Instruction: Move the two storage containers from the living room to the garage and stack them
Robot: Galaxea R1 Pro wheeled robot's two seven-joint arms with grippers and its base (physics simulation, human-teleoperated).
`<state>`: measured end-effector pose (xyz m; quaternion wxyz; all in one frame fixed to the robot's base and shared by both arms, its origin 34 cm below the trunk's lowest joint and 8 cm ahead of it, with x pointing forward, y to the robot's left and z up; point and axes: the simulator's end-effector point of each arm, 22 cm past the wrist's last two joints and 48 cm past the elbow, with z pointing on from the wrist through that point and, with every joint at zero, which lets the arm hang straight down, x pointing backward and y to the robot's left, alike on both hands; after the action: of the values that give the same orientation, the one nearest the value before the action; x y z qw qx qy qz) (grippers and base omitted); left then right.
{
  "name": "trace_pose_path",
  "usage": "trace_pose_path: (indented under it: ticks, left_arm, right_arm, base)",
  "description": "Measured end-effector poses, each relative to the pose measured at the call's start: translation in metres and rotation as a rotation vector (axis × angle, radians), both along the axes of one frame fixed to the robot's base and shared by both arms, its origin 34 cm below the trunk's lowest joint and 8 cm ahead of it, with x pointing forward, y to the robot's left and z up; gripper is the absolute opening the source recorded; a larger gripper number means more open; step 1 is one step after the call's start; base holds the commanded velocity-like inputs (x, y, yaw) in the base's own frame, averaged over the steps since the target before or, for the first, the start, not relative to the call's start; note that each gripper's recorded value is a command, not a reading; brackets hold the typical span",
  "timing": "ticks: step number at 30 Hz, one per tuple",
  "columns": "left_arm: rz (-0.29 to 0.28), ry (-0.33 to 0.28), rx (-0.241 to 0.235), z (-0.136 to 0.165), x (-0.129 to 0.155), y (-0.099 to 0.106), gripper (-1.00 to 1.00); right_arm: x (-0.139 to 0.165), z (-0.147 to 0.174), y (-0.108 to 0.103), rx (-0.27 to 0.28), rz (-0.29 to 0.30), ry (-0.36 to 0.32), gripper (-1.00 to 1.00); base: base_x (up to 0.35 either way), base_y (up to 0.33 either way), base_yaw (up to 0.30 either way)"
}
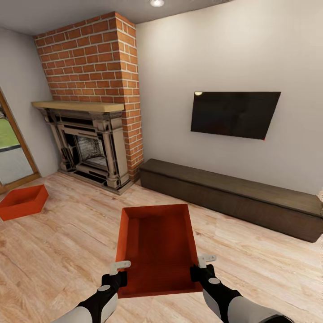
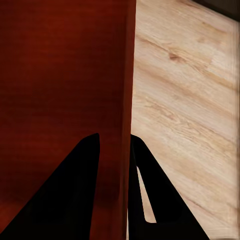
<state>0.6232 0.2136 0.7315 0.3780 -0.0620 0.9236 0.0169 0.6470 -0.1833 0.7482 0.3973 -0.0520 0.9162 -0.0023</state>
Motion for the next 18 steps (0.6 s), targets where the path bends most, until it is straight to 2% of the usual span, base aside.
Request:
trace_pose_path:
  ticks: [18]
  left_arm:
    - [0.000, -0.022, 0.000, 0.011, 0.005, 0.000, -1.00]
  right_arm:
    - [0.005, 0.011, 0.000, 0.001, 0.000, -0.022, -1.00]
  base:
    - [0.000, 0.000, -0.168]
